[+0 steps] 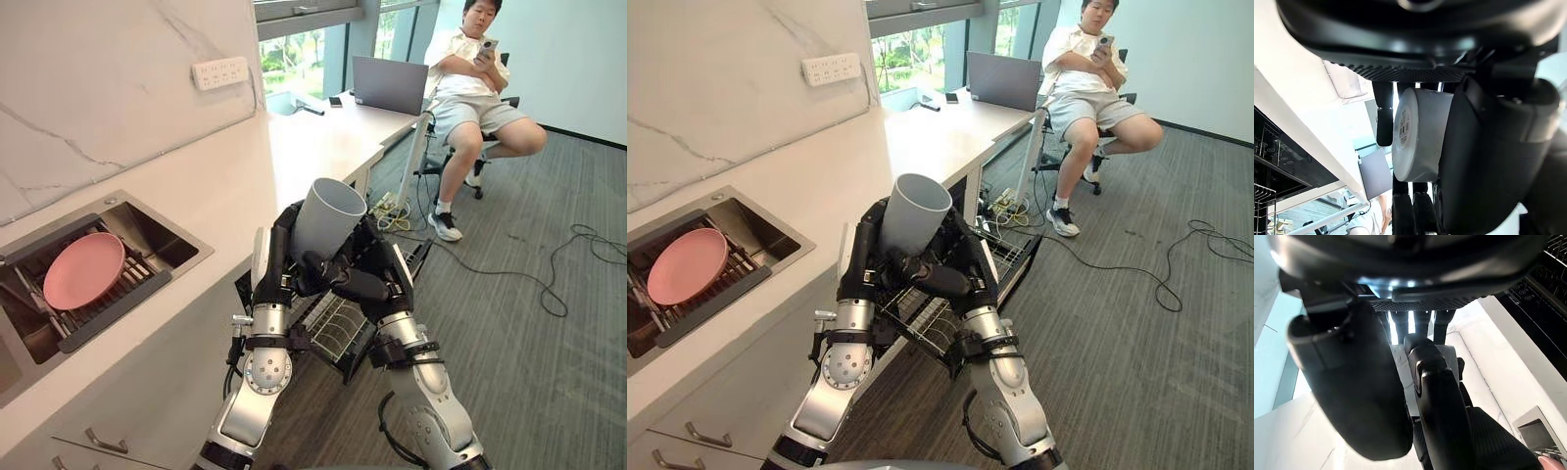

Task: Walk over to the sink, pick up the cup, carry it to the dishwasher, place the cup inside the dishwasher, then close the dishwasher door

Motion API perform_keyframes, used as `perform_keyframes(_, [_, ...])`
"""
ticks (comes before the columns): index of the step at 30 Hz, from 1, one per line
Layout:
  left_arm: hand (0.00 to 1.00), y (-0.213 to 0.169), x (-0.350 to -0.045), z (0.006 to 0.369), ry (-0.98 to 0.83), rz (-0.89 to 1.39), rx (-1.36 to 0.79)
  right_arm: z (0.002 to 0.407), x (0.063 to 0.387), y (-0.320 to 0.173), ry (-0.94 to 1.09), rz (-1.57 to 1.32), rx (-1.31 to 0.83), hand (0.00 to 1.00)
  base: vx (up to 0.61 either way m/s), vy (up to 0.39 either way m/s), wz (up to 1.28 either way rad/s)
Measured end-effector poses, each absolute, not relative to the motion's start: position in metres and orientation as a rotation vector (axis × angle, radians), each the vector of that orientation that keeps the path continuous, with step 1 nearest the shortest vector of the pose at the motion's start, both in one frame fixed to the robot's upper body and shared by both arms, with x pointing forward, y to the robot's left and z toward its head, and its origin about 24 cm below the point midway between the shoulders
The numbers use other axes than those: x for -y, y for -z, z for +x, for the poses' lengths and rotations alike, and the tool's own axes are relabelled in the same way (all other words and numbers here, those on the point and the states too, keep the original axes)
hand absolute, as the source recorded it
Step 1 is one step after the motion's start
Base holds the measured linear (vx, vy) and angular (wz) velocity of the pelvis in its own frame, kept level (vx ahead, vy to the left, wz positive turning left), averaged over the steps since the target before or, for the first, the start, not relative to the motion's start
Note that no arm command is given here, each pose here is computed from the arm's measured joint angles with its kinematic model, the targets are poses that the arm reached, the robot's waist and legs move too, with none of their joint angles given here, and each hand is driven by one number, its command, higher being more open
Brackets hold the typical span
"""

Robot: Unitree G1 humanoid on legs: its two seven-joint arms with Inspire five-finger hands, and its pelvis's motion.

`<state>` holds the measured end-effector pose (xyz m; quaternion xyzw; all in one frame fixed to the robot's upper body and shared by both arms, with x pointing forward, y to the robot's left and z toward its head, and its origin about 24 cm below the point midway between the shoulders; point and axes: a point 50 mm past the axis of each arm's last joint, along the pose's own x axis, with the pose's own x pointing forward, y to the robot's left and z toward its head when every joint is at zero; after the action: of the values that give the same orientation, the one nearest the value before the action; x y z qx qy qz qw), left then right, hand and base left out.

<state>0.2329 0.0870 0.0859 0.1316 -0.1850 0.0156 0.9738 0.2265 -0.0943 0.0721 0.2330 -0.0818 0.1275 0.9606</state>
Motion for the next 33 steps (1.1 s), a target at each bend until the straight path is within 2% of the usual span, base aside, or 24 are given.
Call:
perform_keyframes(17, [0.0,-0.087,-0.089,0.233,-0.054,0.239,0.37,0.227,0.1,-0.072,-0.235,0.461,0.173,0.0,0.0,-0.004,0.01])
perform_keyframes(18, [0.0,-0.087,-0.089,0.233,-0.053,0.239,0.369,0.227,0.1,-0.072,-0.235,0.459,0.173,1.0,0.0,0.0,0.0])
perform_keyframes(30, [0.0,-0.078,-0.086,0.231,-0.018,0.248,0.352,0.228,0.104,-0.072,-0.214,0.453,0.18,1.0,0.0,0.0,0.0])
perform_keyframes(33, [0.0,-0.066,-0.074,0.227,0.087,0.283,0.312,0.231,0.1,-0.077,-0.226,0.464,0.198,1.0,0.0,0.0,0.0])
